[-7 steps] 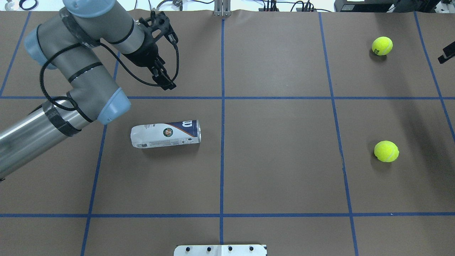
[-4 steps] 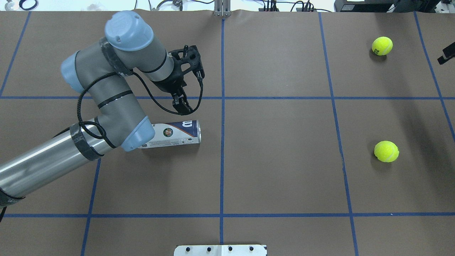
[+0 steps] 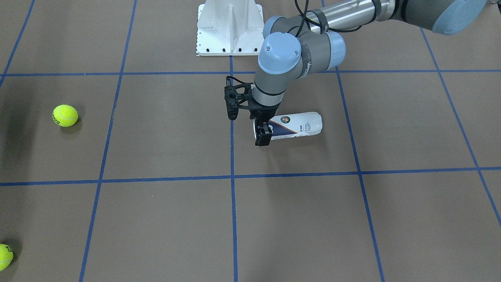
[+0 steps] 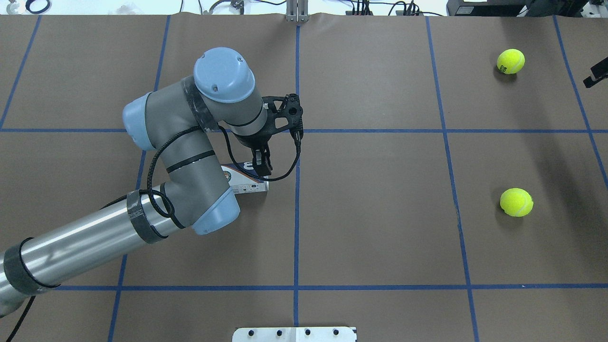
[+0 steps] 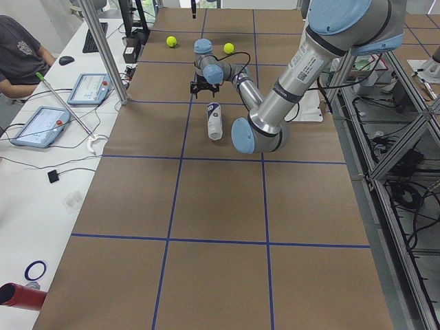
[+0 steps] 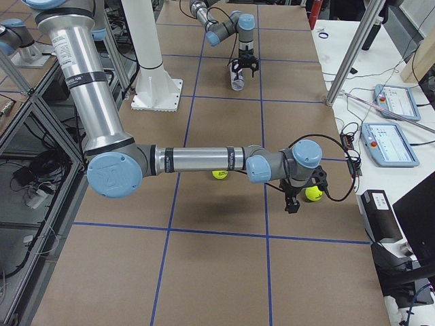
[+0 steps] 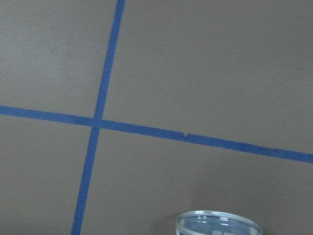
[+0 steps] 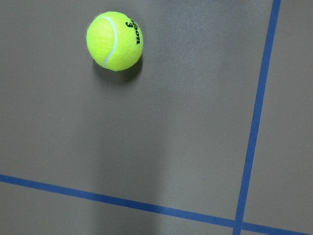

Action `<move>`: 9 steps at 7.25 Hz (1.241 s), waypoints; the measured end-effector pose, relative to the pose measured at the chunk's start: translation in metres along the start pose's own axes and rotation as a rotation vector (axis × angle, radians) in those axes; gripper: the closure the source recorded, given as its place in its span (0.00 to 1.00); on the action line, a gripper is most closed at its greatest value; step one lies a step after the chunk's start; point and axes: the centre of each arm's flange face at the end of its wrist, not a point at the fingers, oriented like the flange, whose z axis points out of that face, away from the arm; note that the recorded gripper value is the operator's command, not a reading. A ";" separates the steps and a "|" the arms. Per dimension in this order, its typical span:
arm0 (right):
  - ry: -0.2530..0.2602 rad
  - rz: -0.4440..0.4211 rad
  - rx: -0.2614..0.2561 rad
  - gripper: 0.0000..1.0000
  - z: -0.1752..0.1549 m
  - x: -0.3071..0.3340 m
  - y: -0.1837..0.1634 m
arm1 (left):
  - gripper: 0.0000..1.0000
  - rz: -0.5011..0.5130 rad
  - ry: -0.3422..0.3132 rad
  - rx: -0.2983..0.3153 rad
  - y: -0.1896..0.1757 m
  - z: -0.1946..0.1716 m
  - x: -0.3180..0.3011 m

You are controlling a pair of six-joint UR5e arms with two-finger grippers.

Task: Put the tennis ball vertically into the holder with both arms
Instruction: 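Move the left gripper down over the white tennis-ball can, then close the left gripper around the can's open end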

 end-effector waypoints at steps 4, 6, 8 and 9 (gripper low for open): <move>-0.002 0.002 -0.003 0.00 0.001 0.001 0.001 | 0.03 0.022 0.002 -0.031 0.001 0.015 0.012; -0.001 0.003 -0.004 0.00 0.002 0.002 0.001 | 0.01 0.023 0.016 -0.048 0.003 0.023 0.019; -0.001 0.003 -0.005 0.00 0.002 0.002 0.001 | 0.01 0.025 0.027 -0.060 0.007 0.032 0.026; -0.001 0.004 -0.005 0.00 0.002 0.003 0.001 | 0.01 0.027 0.033 -0.064 0.006 0.036 0.029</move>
